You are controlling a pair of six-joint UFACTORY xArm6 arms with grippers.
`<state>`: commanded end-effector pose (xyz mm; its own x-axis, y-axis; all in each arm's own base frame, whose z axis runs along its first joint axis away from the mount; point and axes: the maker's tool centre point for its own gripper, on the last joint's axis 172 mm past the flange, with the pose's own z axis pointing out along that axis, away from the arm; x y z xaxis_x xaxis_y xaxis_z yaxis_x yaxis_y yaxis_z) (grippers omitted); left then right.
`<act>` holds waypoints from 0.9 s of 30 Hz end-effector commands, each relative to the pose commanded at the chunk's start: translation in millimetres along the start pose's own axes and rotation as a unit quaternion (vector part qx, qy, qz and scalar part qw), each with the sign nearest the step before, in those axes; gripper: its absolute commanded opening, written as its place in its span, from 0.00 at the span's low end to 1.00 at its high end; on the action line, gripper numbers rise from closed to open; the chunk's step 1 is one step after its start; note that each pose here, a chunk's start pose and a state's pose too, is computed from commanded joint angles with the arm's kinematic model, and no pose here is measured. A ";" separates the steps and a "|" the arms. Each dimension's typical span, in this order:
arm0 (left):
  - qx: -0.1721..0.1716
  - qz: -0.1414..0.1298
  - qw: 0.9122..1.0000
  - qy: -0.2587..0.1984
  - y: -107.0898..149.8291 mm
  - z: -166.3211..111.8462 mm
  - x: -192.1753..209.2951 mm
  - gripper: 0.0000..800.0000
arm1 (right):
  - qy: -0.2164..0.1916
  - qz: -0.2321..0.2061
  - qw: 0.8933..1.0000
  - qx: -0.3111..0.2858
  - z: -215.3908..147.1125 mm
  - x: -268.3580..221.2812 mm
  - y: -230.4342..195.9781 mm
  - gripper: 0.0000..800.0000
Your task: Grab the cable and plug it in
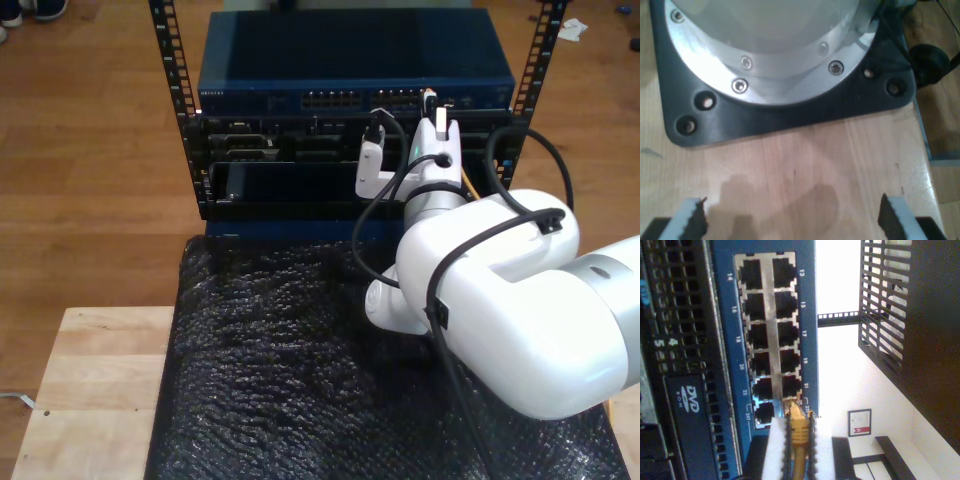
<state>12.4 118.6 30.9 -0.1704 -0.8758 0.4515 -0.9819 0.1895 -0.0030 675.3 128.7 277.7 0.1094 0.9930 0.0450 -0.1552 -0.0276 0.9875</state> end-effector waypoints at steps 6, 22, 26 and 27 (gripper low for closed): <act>0.000 0.000 1.000 0.000 0.0 0.0 0.0 1.00 | 0.001 0.003 1.000 -0.006 2.6 2.4 5.3 0.00; 0.000 0.000 1.000 0.000 0.0 0.0 0.0 1.00 | 0.033 -0.004 0.999 -0.006 -6.1 18.5 22.3 0.35; 0.000 0.000 1.000 0.000 0.0 0.0 0.0 1.00 | 0.041 -0.005 0.999 0.005 -17.1 23.3 28.0 0.40; 0.000 0.000 1.000 0.000 0.0 0.0 0.0 1.00 | 0.042 -0.005 0.999 0.005 -19.2 23.2 30.9 0.41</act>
<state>12.4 118.6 30.9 -0.1704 -0.8758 0.4515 -0.9819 0.1895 -0.0030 654.2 153.0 306.3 0.0282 0.9993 0.0230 -0.1441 -0.0187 0.9894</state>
